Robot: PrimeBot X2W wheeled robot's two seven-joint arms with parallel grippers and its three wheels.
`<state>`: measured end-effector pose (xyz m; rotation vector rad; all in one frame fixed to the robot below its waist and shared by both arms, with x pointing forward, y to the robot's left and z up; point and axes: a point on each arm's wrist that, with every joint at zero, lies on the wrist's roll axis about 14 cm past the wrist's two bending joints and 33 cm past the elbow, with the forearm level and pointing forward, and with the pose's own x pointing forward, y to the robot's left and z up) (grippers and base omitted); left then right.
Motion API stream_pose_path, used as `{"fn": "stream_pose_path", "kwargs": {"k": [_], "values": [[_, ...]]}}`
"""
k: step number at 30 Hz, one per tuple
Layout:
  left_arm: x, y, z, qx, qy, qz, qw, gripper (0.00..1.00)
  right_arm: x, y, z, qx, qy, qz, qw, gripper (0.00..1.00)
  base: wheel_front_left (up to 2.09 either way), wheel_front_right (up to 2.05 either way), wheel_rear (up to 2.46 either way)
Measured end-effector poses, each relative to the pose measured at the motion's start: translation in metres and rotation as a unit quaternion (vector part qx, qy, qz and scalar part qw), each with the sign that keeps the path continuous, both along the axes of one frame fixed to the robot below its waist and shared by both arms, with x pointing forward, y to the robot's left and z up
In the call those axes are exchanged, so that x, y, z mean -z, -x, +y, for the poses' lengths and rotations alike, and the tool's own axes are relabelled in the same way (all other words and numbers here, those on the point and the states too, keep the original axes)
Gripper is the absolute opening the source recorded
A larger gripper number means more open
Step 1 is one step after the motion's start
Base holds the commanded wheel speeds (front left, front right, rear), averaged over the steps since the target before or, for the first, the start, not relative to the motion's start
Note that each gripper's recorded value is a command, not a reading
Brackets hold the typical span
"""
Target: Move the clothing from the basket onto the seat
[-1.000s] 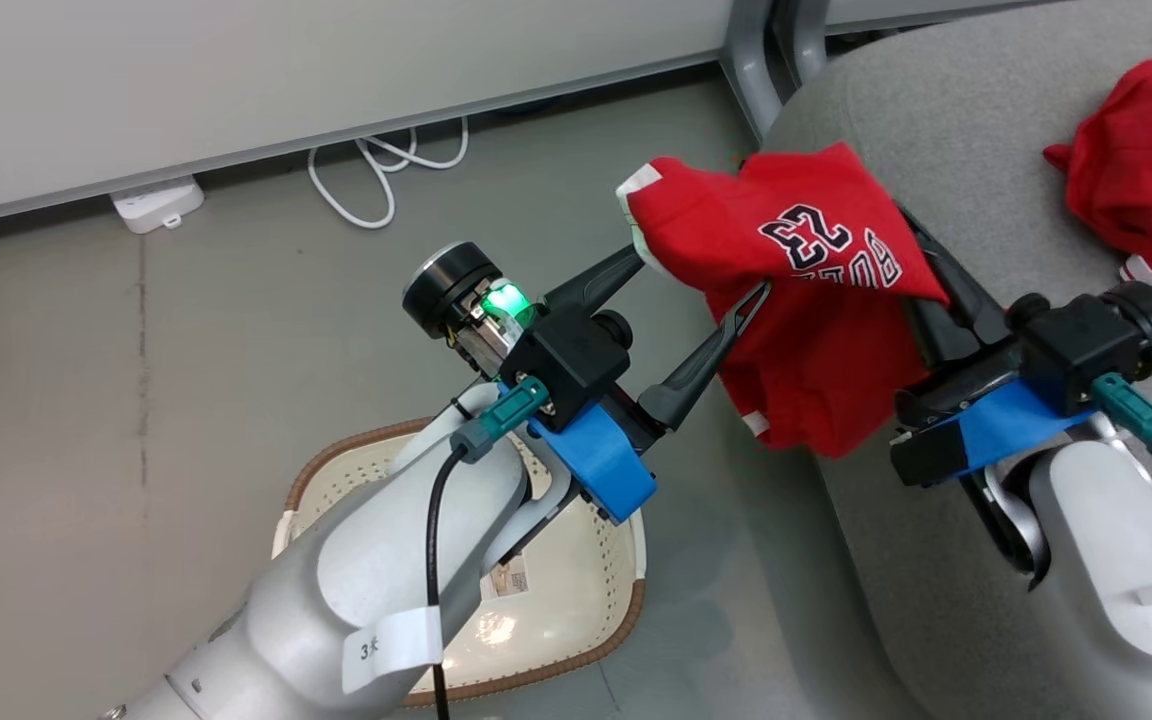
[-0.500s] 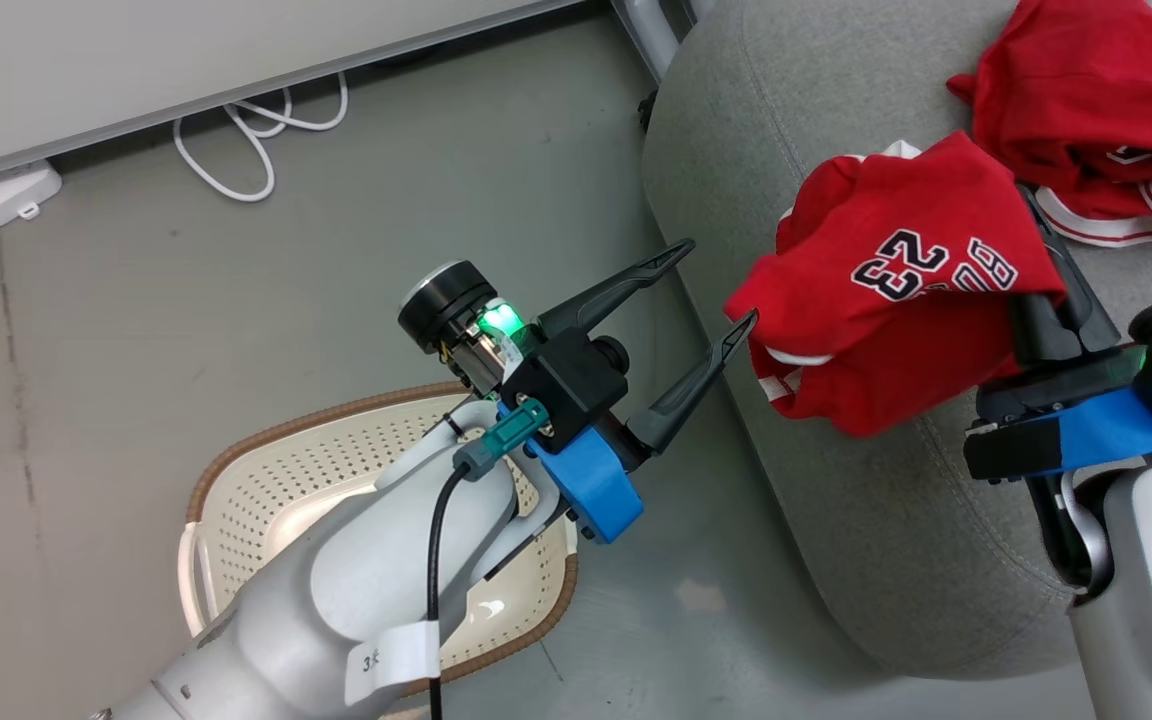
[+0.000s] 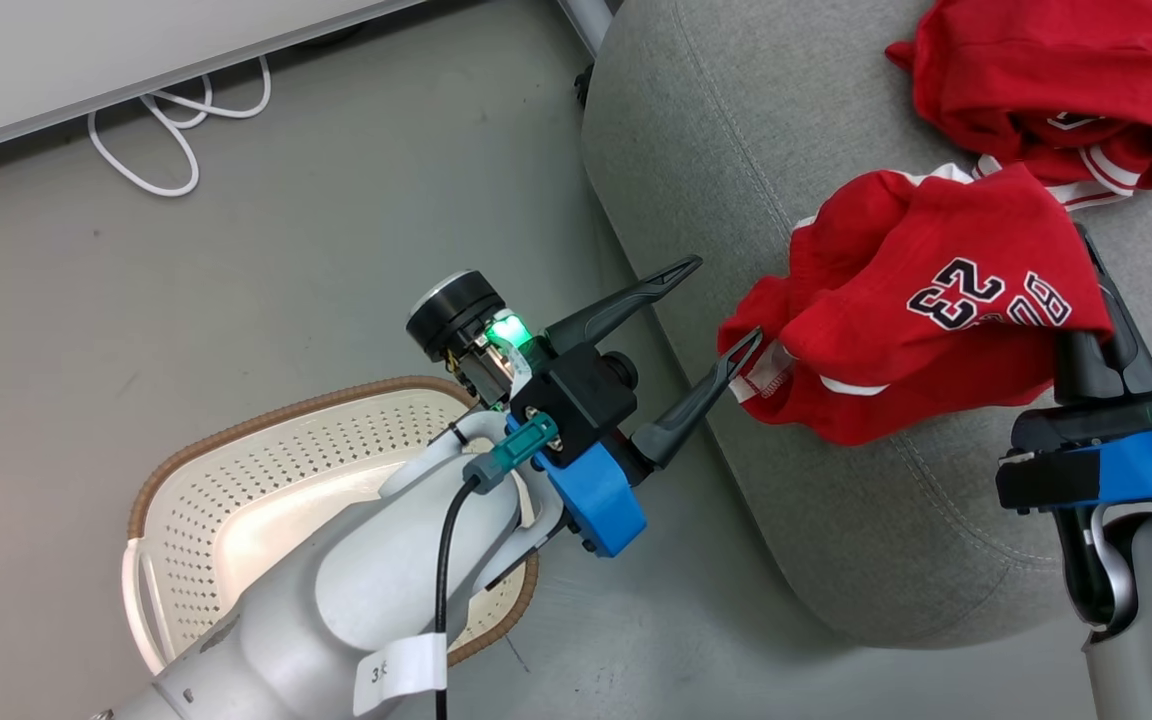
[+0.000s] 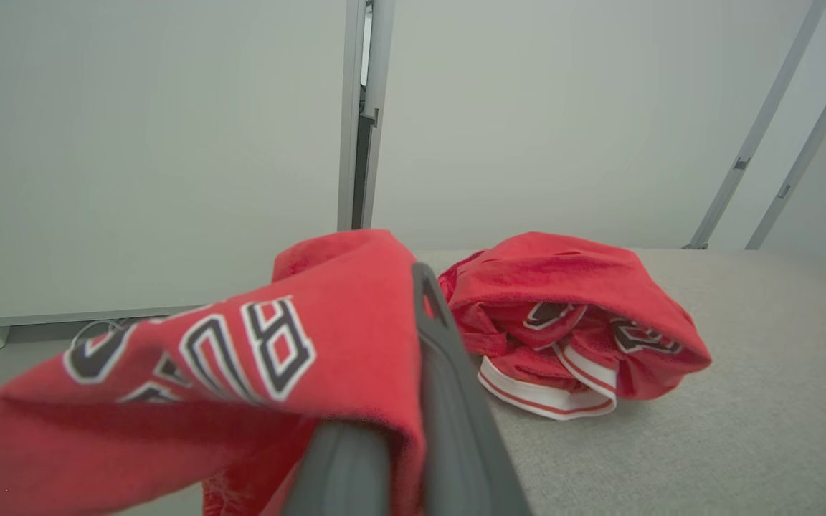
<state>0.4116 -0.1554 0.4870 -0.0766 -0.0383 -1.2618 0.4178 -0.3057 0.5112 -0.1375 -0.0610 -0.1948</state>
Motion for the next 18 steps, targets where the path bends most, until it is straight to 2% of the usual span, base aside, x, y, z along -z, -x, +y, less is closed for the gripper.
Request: {"fn": "stream_pose_path", "kwargs": {"k": [10, 18], "values": [[0.001, 0.002, -0.001, 0.004, 0.001, 0.002, 1.0, 1.0, 0.0, -0.003, 0.002, -0.001, -0.001, -0.002, 1.0, 0.0, 0.0, 0.0, 0.0], [0.011, -0.006, -0.001, 0.005, 0.0, 0.006, 1.0, 1.0, -0.04, -0.044, 0.013, -0.038, 0.034, -0.055, 0.997, 0.0, 0.0, 0.0, 0.0]]}}
